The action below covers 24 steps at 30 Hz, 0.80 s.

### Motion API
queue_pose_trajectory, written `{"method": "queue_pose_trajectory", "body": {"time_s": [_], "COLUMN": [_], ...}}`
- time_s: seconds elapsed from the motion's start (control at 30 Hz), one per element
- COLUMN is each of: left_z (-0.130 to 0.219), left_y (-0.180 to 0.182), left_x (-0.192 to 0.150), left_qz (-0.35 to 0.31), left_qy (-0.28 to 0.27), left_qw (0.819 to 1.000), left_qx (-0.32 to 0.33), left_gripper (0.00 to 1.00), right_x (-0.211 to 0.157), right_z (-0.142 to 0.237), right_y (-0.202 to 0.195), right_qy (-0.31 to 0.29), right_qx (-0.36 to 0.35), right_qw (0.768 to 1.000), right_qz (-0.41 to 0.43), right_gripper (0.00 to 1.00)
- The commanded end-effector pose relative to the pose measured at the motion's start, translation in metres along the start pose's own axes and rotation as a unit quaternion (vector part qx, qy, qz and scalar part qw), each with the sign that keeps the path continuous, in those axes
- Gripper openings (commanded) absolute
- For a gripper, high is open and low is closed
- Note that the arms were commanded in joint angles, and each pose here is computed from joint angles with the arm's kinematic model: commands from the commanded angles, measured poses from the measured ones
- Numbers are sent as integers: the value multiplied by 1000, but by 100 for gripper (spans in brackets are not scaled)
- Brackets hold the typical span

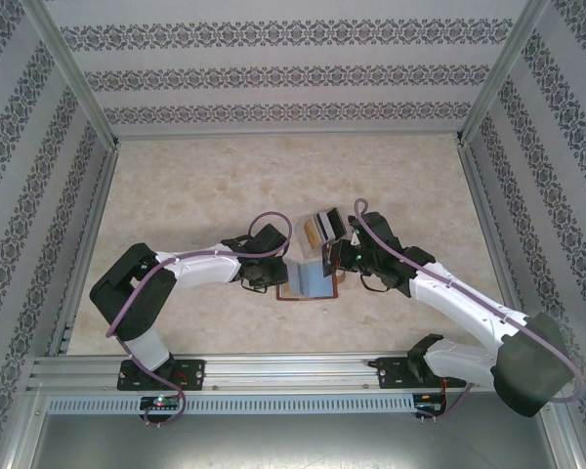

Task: Put the credit cards into the card holder
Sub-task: Flip over the card slot in the card holder.

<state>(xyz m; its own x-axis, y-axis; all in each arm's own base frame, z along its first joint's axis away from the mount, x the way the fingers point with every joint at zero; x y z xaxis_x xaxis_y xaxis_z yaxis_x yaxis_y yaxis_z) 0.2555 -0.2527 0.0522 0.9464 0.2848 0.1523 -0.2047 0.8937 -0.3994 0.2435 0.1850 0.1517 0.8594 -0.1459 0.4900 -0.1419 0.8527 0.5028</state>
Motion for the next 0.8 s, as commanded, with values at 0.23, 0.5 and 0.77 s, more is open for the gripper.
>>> {"method": "queue_pose_trajectory", "body": {"time_s": [0.23,0.5,0.77], "left_z": [23,33,27], "left_y": [20,30,18], "left_x": [5,4,0], "left_qz": [-4,-9,-4], "left_qy": [-50,-64,-69], "left_qw": [997,994,998], "left_qx": [62,83,11], "left_gripper": [26,31,38], "right_x": [-13,-39,-48], "right_z": [-19,-53,-63], "right_y": [43,27,7], "right_qy": [51,76,68], "right_qx": [98,74,50], "right_qw": [994,994,996], "right_qz": [20,-6,-34], "right_gripper": [0,0,0]}}
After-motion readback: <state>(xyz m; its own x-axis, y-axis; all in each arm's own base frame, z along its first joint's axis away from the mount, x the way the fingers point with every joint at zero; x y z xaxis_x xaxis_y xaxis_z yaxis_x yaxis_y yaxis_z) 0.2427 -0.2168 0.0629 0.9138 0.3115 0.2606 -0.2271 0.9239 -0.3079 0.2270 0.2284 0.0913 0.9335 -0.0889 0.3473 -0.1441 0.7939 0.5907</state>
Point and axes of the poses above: each hand's point on the last joint's axis, 136 mm out from that joint toward the fingers, its own z axis back along the fingers, its own y axis along the line the jaws close on, x = y × z, the point moved 3 cm from there along z, back along the fingers, and after that the axes turned 5 degrees about z, right-handed, at the moved point
